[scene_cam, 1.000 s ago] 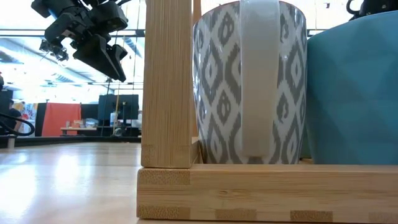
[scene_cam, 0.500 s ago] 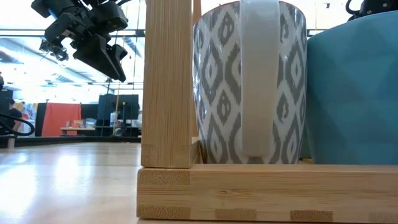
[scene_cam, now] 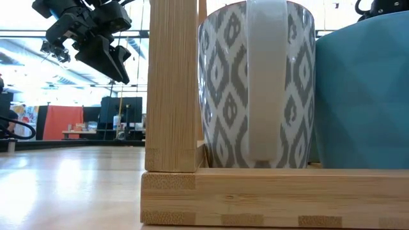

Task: Place coffee mugs
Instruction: Put the yellow mug on the shelf

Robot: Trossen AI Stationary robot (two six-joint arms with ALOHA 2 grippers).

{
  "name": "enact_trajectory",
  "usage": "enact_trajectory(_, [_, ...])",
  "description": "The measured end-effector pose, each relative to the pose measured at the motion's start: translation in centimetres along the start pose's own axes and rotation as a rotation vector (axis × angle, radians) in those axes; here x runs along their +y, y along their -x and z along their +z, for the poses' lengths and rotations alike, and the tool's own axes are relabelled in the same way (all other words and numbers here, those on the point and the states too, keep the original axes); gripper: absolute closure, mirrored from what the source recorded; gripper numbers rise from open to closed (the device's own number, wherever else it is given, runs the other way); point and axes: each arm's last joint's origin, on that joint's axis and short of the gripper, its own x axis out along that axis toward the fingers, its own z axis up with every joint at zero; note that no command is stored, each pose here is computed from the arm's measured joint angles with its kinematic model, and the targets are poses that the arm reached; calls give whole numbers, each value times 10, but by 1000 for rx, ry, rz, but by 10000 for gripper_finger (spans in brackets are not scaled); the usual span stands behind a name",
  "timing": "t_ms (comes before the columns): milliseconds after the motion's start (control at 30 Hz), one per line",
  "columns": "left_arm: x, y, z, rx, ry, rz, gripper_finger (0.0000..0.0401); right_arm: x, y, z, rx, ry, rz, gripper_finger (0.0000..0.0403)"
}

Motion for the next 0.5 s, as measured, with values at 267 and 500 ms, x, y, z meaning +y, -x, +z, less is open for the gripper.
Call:
enact_trajectory(267, [0,0,0,0,0,0,271,0,0,1,-12,60,-3,385])
enact_trajectory(500, [0,0,0,0,0,0,271,-2,4,1,-82,142,-3,385])
